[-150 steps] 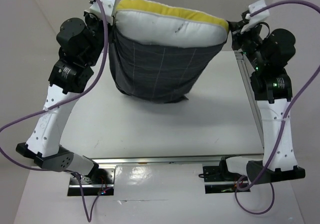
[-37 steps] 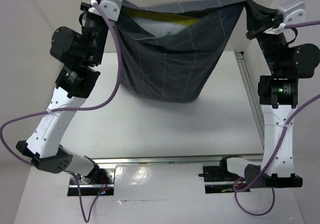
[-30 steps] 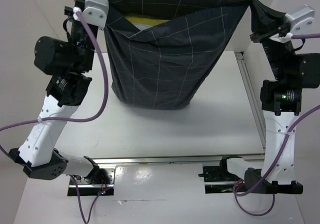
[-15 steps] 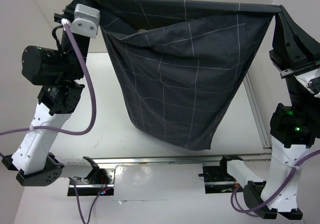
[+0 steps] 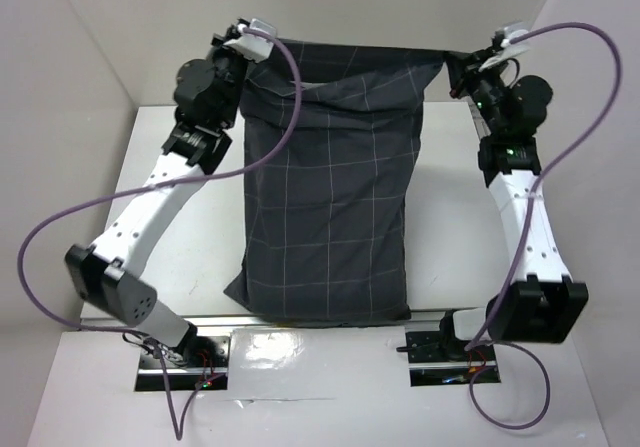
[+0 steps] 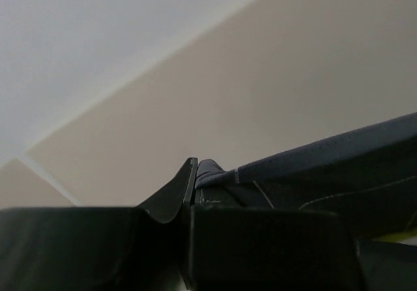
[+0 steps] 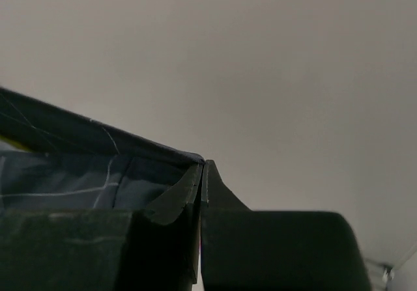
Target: Put the pillow into the pillowcase
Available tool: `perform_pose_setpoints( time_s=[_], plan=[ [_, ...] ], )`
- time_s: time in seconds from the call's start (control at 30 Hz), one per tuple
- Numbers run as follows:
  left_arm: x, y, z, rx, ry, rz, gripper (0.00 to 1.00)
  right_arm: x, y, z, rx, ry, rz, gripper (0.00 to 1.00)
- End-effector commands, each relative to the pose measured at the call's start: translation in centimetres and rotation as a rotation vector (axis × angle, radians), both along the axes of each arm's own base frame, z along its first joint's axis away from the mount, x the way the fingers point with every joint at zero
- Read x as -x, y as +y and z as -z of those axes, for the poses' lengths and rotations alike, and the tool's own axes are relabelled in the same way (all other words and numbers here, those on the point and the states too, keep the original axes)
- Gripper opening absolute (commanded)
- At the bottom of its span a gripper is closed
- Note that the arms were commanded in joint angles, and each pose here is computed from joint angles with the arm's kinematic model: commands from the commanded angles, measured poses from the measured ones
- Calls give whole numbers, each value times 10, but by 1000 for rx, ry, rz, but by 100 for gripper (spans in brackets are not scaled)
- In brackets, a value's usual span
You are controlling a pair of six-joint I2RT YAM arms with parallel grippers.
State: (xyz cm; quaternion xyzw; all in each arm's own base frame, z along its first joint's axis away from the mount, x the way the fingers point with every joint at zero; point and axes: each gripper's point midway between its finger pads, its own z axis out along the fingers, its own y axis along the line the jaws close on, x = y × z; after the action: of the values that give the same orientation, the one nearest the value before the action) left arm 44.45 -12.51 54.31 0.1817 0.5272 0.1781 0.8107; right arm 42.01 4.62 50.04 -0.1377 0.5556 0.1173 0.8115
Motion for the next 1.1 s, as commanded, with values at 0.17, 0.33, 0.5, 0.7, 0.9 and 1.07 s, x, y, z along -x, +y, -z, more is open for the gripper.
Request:
perform_pose_setpoints(
  time_s=[0.17,0.33,0.5,0.7,0.9,1.07],
  plan=[
    [-108,32,61,99,49,-113,19,-68,-25,26,-70,19,93,27],
    [-160,104,96,154,146,-451,100,-82,-54,27,0,54,250,75],
    [-140,150,102,251,245,-437,100,-61,-90,35,123,120,333,75],
    [-108,134,123,221,447,-293,100,2,16,62,242,250,-179,58],
    [-84,94,155,168,637,-26,76,60,108,96,225,457,-615,41],
    [-76,25,177,175,845,326,21,103,169,140,121,716,-952,22]
  ],
)
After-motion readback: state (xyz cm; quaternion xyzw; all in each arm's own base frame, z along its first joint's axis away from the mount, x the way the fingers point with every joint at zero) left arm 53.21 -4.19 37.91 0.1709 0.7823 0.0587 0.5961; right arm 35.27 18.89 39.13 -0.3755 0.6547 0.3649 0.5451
